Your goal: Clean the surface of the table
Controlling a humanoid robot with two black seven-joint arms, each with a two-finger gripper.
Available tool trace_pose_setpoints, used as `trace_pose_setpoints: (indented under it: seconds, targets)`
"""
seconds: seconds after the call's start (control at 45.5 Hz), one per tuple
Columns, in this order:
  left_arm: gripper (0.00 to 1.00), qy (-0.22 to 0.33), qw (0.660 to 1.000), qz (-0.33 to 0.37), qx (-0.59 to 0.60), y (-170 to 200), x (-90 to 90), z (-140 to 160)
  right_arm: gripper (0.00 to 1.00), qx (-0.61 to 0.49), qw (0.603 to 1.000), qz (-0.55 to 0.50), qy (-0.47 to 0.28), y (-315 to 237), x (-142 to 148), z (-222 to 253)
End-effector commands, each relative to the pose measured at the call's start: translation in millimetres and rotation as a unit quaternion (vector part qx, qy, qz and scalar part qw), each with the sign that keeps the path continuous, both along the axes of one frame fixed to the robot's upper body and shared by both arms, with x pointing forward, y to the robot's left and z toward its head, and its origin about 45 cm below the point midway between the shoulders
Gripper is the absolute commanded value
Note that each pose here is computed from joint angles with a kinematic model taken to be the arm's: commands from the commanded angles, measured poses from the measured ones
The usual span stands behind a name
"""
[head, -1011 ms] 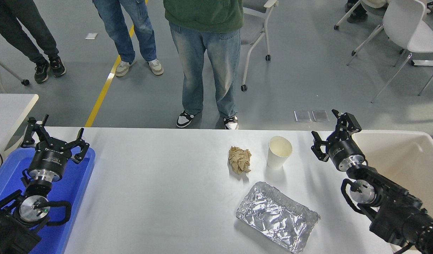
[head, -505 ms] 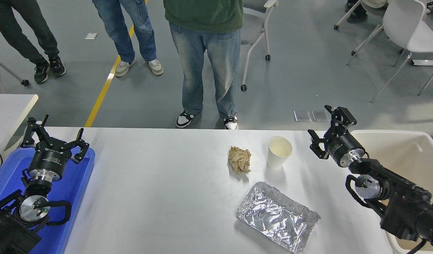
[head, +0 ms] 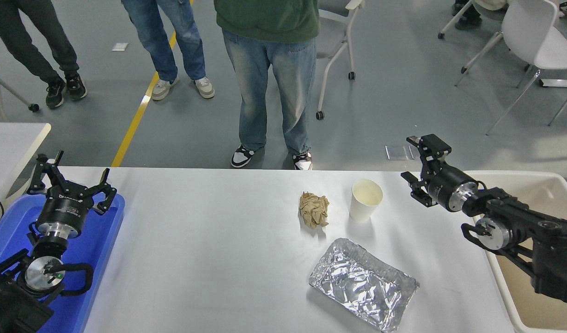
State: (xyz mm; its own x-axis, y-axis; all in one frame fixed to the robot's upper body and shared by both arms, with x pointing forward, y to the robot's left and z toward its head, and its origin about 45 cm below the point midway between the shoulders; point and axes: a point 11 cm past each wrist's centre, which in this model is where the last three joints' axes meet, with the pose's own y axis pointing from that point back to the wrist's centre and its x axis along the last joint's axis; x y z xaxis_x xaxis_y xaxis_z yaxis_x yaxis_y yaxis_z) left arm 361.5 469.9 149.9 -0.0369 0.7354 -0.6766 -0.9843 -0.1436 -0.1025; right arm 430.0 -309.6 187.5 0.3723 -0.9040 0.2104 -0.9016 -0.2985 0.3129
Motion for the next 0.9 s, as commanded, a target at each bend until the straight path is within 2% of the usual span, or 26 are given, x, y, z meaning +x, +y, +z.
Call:
trace_pose_setpoints:
  seconds: [0.0, 0.198, 0.396, 0.527, 0.725, 0.879]
  targets:
    - [1.0, 0.001, 1.0, 0.0, 0.0, -0.2, 0.0, -0.2, 0.99, -0.143, 0.987, 0.071, 0.018, 5.2, 0.4, 19.4]
    - [1.0, 0.0, 1.0, 0.0, 0.0, 0.4, 0.0, 0.3, 0.99, -0.267, 0.955, 0.123, 0.048, 9.9, 4.3, 35.2]
    - [1.0, 0.0, 1.0, 0.0, 0.001, 0.5, -0.1, 0.2, 0.99, -0.313, 0.931, 0.179, 0.055, 23.6, 8.6, 46.7]
    - [1.0, 0.0, 1.0, -0.001, -0.001, -0.7, 0.2, 0.0, 0.99, -0.334, 0.914, 0.223, 0.059, 38.6, 6.0, 40.7]
    - [1.0, 0.0, 1.0, -0.001, 0.0, -0.3, 0.0, -0.1, 0.98, -0.449, 0.841, 0.294, 0.062, 74.3, 1.1, 19.3]
    - [1.0, -0.001, 1.0, 0.0, -0.001, 0.0, 0.1, 0.2, 0.99, -0.459, 0.831, 0.302, 0.082, 73.9, 5.1, 18.6]
